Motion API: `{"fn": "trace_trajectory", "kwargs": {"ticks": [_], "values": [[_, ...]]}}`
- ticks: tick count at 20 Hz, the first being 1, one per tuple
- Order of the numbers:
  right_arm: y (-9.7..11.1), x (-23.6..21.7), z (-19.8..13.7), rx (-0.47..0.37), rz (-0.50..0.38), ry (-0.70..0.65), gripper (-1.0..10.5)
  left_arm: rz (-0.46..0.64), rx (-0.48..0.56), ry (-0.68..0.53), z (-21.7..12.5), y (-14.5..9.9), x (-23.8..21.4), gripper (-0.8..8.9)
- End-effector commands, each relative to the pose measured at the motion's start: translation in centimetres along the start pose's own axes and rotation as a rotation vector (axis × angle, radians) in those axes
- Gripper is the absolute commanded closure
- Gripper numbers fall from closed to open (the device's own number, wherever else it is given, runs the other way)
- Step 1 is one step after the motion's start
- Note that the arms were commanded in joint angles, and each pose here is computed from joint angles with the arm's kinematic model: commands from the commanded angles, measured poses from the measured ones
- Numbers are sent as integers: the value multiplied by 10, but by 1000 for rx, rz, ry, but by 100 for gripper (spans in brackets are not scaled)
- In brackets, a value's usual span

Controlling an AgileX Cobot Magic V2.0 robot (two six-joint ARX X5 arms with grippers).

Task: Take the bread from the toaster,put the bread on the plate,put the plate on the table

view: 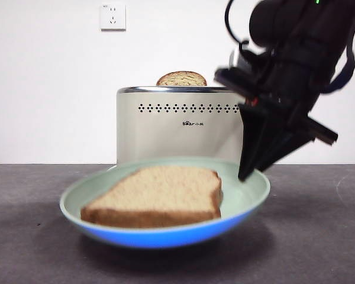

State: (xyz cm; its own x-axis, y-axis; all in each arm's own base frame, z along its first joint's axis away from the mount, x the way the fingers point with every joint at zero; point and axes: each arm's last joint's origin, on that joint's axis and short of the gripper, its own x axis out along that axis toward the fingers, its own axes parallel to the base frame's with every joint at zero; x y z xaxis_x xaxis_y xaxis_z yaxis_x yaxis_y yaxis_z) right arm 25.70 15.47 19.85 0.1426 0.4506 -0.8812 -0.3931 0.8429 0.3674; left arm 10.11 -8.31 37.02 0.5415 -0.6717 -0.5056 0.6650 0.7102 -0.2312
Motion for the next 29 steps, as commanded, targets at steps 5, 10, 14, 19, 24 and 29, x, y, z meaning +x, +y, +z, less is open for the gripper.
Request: {"fn": "trace_trajectory", "kwargs": {"ticks": [5, 10, 14, 19, 24, 29], "values": [[-24, 15, 5, 65, -15, 28, 963, -11, 27, -17, 2, -2, -1, 821], [-38, 33, 5, 87, -32, 83, 962, -10, 27, -16, 2, -2, -1, 821], [-36, 31, 7, 66, -27, 58, 737, -10, 27, -15, 1, -2, -1, 821], [-24, 0, 5, 7, -14, -10, 497, -8, 33, -7, 1, -2, -1, 821], [4, -72, -23, -99, 2, -98, 506, -4, 43, 23, -2, -2, -1, 821], [38, -132, -77, -249, 47, -153, 510, -1, 39, 50, -5, -1, -1, 821]]}}
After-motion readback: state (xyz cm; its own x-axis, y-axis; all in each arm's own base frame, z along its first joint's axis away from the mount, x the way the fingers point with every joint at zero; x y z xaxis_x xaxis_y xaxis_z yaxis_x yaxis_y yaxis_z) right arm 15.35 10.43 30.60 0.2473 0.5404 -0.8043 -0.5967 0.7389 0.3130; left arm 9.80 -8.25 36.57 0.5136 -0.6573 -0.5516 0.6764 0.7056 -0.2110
